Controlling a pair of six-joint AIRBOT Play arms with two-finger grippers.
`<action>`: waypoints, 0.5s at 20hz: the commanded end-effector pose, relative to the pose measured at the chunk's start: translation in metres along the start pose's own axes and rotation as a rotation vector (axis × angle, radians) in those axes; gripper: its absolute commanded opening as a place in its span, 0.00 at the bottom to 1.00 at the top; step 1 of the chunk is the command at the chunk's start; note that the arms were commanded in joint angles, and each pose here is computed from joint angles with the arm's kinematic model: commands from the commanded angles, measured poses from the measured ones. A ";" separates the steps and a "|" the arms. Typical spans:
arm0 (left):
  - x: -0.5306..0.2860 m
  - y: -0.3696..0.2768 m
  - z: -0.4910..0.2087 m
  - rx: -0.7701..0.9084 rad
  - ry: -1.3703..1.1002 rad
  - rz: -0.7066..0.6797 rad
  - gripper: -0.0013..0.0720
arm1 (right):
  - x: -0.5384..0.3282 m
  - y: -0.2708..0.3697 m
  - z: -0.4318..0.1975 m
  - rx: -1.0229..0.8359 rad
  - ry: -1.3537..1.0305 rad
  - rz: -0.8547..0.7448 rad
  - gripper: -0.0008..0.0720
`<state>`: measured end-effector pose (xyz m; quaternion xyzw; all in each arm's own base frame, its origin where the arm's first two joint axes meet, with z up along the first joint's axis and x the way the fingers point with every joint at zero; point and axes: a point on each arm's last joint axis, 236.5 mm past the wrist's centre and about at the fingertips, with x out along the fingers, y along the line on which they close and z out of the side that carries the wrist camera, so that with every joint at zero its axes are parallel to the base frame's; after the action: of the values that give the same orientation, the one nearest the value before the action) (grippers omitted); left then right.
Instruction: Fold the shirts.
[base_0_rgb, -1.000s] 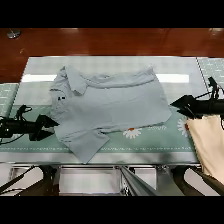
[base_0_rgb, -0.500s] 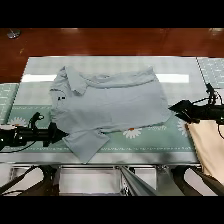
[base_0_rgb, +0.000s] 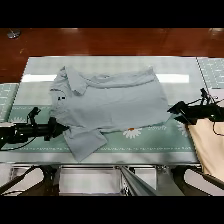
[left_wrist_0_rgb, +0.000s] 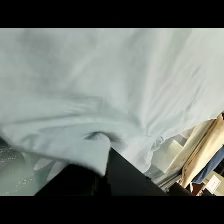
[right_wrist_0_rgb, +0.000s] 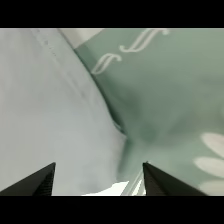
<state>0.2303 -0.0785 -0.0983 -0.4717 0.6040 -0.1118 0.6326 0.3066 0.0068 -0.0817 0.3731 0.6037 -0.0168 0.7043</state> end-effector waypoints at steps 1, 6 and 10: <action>-0.001 -0.003 0.002 0.004 -0.004 -0.010 0.05 | 0.028 0.020 0.002 -0.025 0.067 0.015 0.87; -0.001 -0.004 0.003 0.013 -0.010 -0.014 0.05 | 0.056 0.043 0.002 -0.033 0.142 0.021 0.82; -0.015 -0.036 0.026 0.060 -0.063 -0.086 0.05 | 0.035 0.086 0.019 -0.179 0.115 0.101 0.06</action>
<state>0.2447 -0.0764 -0.0872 -0.4735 0.5859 -0.1232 0.6460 0.3548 0.0602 -0.0931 0.3499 0.6338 0.0498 0.6880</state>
